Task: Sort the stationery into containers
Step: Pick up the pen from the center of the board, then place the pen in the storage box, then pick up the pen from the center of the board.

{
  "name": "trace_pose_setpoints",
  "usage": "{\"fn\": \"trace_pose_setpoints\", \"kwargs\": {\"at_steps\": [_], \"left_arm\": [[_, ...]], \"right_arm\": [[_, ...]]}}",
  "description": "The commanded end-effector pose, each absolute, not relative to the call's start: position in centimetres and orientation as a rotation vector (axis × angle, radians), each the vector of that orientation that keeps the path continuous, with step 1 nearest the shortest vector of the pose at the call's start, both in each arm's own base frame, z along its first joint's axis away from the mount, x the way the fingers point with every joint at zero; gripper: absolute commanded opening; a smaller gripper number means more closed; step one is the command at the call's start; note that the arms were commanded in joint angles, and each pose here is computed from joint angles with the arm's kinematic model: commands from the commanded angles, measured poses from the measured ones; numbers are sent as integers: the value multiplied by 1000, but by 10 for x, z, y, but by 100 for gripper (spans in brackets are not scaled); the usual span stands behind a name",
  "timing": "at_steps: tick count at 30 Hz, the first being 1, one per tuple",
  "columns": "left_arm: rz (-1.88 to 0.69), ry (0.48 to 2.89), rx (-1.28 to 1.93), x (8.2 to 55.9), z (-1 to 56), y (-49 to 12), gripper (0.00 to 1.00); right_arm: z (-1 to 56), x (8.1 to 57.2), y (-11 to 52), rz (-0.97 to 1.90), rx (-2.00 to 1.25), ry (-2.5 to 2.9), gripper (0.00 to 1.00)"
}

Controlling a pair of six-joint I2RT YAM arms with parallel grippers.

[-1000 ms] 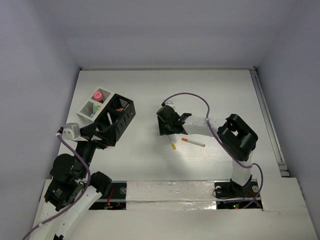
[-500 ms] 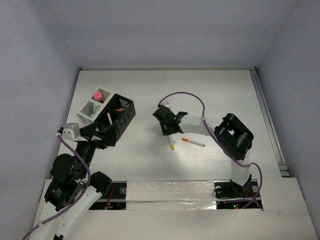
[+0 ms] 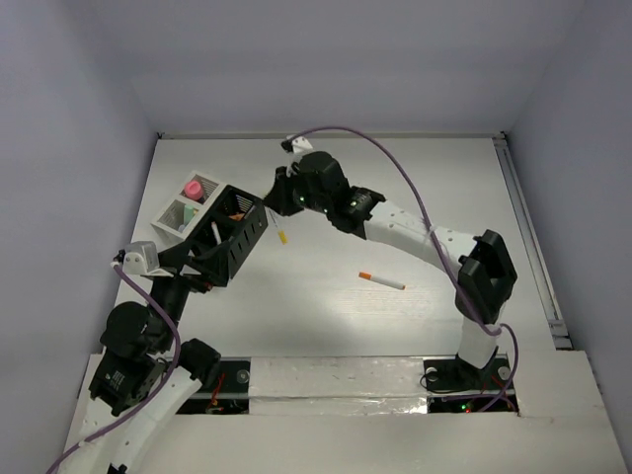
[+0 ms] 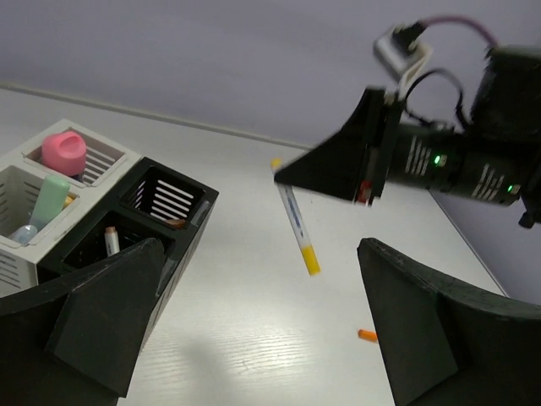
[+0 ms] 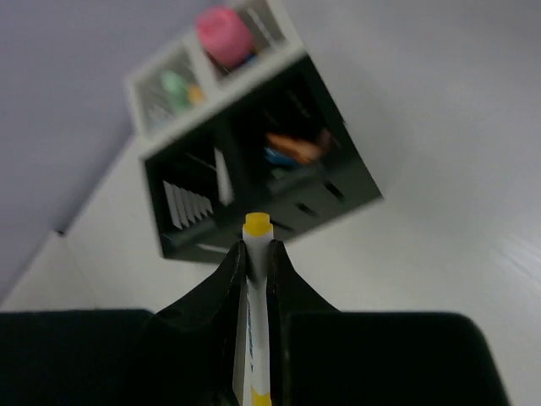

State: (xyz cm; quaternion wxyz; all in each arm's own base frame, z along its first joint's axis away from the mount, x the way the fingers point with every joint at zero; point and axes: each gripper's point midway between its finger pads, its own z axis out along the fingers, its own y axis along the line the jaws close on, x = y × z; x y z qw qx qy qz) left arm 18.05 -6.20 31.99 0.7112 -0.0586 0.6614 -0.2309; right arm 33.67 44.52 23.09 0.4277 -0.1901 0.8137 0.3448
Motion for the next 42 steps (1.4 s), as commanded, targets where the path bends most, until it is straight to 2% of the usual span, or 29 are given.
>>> {"fn": "trace_pose_setpoints", "kwargs": {"at_steps": [1, 3, 10, 18, 26, 29, 30, 33, 34, 36, 38, 40, 42], "left_arm": [[-501, 1439, -146, 185, 327, -60, 99], [-491, 1442, -156, 186, 326, -58, 99], [-473, 1439, -171, 188, 326, -54, 99], [-474, 1461, -153, 191, 323, -59, 99], [-475, 1457, -146, 190, 324, -60, 99], [-476, 1457, -145, 190, 324, -60, 99], [-476, 1457, -145, 191, 323, -60, 99], [-479, 1459, -139, 191, 323, -61, 99], [-479, 1459, -139, 191, 323, -61, 99], [-470, 1458, -147, 191, 323, -59, 99], [-471, 1455, -147, 190, 324, -59, 99], [-474, 1449, -148, 189, 325, -58, 99], [-476, 1446, -147, 189, 325, -58, 99]], "right_arm": [[308, 327, 500, 1187, -566, 1745, 0], [330, 331, 516, 1242, -548, 1677, 0], [336, 355, 570, 1314, -423, 1492, 0], [301, 368, 617, 1211, -394, 1447, 0], [273, 373, 619, 1109, -377, 1469, 1], [271, 370, 612, 1105, -371, 1463, 16], [272, 369, 610, 1106, -370, 1460, 30], [282, 365, 603, 1108, -367, 1448, 56], [285, 364, 600, 1105, -367, 1442, 61], [300, 361, 591, 1092, -371, 1425, 67], [293, 356, 581, 1068, -383, 1445, 69], [321, 350, 558, 1037, -361, 1391, 69], [317, 346, 534, 960, -374, 1394, 68]]}}
